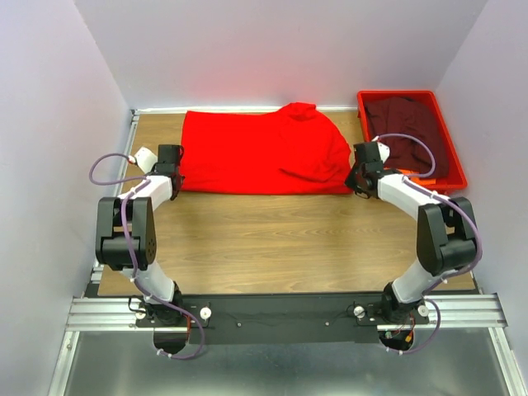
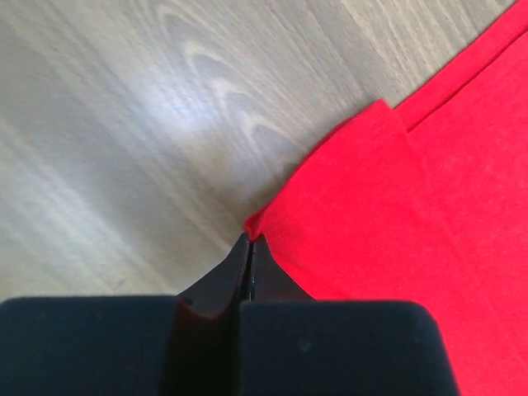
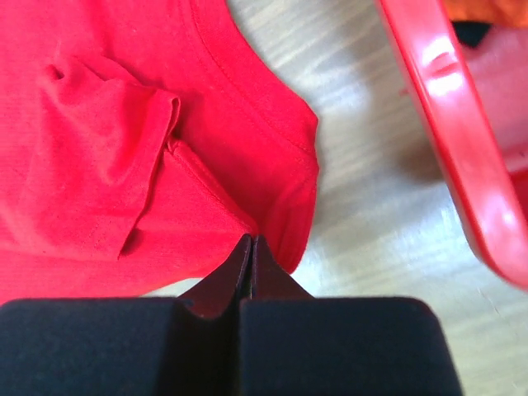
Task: Fold and stack the t-shirts
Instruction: Fold the tshirt
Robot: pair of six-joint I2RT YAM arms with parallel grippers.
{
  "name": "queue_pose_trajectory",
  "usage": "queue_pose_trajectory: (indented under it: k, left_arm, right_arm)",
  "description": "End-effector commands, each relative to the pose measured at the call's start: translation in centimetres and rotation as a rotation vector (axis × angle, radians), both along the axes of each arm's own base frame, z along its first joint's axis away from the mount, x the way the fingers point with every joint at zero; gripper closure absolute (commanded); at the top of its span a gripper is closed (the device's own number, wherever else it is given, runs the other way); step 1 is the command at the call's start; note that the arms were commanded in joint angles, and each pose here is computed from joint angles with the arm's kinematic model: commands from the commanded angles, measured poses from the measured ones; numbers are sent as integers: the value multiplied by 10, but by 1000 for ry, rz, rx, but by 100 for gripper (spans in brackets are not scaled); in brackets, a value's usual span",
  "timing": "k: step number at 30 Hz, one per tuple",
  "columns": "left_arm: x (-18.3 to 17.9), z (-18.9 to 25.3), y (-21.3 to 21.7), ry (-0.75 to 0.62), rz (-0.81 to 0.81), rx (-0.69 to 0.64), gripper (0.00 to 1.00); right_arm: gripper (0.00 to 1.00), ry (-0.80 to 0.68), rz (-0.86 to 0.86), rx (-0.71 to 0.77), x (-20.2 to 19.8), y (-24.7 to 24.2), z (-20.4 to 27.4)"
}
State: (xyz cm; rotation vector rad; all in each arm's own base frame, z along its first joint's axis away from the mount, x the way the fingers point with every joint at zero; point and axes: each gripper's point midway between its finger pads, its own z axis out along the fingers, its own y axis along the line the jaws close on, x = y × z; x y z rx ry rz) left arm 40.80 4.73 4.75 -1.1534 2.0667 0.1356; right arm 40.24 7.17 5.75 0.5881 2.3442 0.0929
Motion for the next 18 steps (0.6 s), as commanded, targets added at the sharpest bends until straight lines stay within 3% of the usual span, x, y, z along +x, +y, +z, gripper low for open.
queue_pose_trajectory:
  k: [1, 15, 18]
  left_arm:
    - [-28, 7, 24, 48, 55, 97, 100]
    - [-106, 0, 30, 42, 93, 58, 100]
    - [-118, -3, 30, 36, 102, 49, 100]
  right_arm:
    - [97, 25, 20, -2, -23, -6, 5]
    - [96, 95, 68, 137, -106, 5, -3]
    - [91, 100, 62, 177, -122, 8, -6]
